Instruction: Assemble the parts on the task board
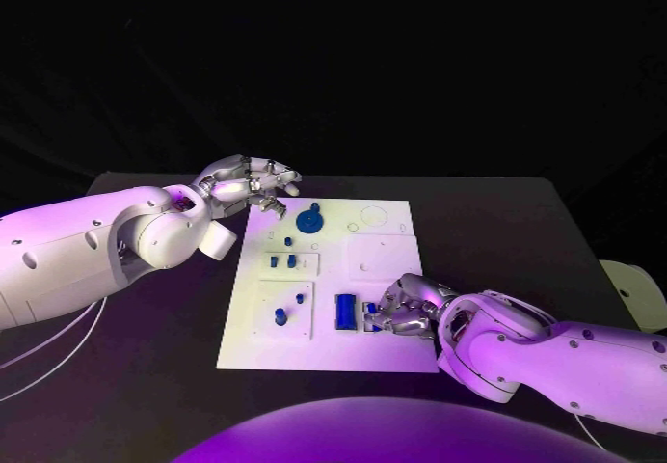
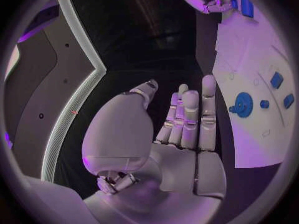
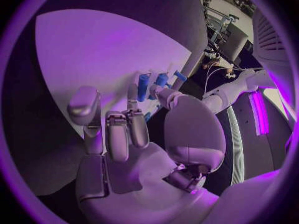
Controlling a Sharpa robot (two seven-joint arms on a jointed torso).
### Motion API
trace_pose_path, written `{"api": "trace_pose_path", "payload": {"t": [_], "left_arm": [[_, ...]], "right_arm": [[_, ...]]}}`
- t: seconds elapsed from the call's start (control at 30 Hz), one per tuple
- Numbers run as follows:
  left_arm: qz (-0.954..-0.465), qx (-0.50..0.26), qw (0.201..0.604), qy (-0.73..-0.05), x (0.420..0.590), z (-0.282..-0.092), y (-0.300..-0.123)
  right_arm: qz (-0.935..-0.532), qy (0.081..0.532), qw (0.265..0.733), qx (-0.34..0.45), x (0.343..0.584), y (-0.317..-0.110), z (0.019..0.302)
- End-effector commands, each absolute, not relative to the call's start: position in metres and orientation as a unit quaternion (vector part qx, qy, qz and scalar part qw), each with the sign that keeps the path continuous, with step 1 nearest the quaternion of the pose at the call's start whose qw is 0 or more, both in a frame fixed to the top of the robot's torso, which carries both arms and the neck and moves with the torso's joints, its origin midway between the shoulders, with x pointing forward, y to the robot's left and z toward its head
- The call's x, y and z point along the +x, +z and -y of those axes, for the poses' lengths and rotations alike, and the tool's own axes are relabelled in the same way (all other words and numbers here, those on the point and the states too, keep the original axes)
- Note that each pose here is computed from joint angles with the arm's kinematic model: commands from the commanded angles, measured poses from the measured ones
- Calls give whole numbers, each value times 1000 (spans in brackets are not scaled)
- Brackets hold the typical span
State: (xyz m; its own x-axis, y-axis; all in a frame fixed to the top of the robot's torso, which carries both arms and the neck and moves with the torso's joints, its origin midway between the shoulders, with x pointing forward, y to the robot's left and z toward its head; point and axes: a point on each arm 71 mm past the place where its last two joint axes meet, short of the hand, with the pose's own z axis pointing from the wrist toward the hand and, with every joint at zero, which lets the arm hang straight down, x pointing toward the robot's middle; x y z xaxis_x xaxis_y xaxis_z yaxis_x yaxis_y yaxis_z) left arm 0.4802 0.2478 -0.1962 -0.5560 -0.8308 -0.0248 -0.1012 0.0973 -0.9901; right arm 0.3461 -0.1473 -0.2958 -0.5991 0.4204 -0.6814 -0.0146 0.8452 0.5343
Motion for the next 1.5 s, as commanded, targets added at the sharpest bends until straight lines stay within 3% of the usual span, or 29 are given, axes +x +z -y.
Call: {"api": "trace_pose_path", "payload": {"t": [0.03, 0.97, 1.5], "left_arm": [[-670, -345, 312, -579, 480, -247, -195], [-670, -346, 313, -577, 481, -248, -196], [-670, -346, 313, -577, 480, -248, -197]], "right_arm": [[-857, 258, 432, 112, 346, -296, 146], [-853, 265, 436, 107, 341, -291, 151], [-870, 274, 403, 72, 334, -293, 150]]}}
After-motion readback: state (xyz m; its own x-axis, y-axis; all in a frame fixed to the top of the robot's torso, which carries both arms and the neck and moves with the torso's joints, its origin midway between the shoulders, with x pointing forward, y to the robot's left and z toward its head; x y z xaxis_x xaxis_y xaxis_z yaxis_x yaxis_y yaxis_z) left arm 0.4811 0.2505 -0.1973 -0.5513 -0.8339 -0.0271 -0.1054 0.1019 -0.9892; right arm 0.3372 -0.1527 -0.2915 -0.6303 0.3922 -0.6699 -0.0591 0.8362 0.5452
